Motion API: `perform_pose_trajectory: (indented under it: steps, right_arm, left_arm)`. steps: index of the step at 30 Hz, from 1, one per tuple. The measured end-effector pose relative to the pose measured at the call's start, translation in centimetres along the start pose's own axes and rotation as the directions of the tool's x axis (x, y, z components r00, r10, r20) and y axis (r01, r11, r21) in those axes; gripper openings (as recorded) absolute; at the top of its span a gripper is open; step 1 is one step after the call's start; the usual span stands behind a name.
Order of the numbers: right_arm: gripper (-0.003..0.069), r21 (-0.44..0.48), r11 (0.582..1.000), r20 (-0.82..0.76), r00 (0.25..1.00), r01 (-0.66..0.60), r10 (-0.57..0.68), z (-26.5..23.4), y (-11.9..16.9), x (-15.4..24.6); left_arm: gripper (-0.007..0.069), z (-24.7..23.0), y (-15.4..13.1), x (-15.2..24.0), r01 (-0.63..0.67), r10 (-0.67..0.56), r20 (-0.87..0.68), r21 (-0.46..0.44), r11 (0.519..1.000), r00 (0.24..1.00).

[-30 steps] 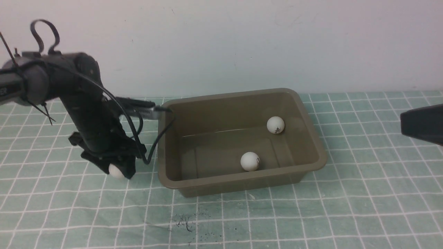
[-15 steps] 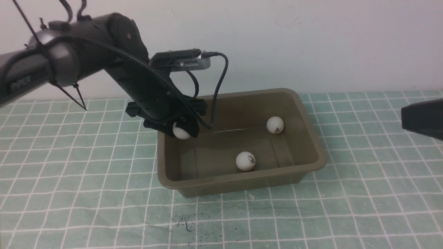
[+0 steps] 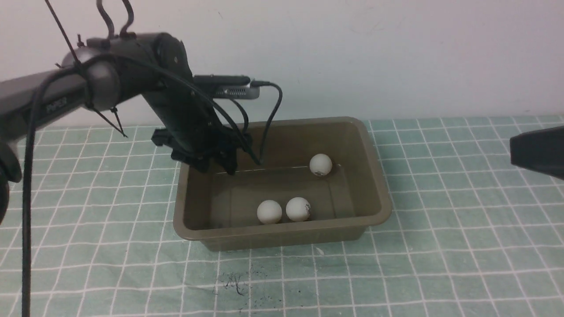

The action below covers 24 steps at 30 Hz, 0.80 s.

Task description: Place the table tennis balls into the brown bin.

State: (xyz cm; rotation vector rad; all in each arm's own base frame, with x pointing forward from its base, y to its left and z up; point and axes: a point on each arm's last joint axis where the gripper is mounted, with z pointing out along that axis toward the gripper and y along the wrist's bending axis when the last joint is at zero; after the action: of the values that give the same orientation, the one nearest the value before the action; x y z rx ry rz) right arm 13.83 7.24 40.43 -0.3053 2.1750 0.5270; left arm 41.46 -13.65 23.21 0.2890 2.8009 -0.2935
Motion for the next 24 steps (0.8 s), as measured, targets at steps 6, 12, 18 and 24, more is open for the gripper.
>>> perform_pose_trajectory:
  steps: [6, 12, 18, 24]
  right_arm:
    - [-0.0015, 0.147, 0.988, 0.046, 0.998, 0.04, -0.047, -1.4, -1.2, 0.1]
    - [-0.0015, 0.237, 0.97, 0.312, 0.949, -0.046, -0.031, -7.5, -1.8, 2.0]
    - [-0.0015, 0.247, 0.966, 0.63, 0.77, -0.08, -0.097, -11.7, -3.1, 7.7]
    - [-0.0015, 0.2, 0.979, 0.817, 0.558, -0.04, -0.145, -10.0, -4.2, 13.0]
  left_arm:
    - [0.0043, -9.7, -0.7, -0.5, -0.082, 0.094, 0.17, -0.074, 0.994, 0.981]
    - [-0.0005, -21.5, -1.4, 5.4, -0.103, 0.141, 0.418, -0.112, 0.988, 0.897]
    - [-0.0005, -25.6, -1.0, 14.5, -0.104, 0.149, 0.621, -0.109, 0.989, 0.77]
    - [-0.0005, -23.8, 0.0, 24.6, -0.079, 0.041, 0.838, 0.003, 0.997, 0.545]
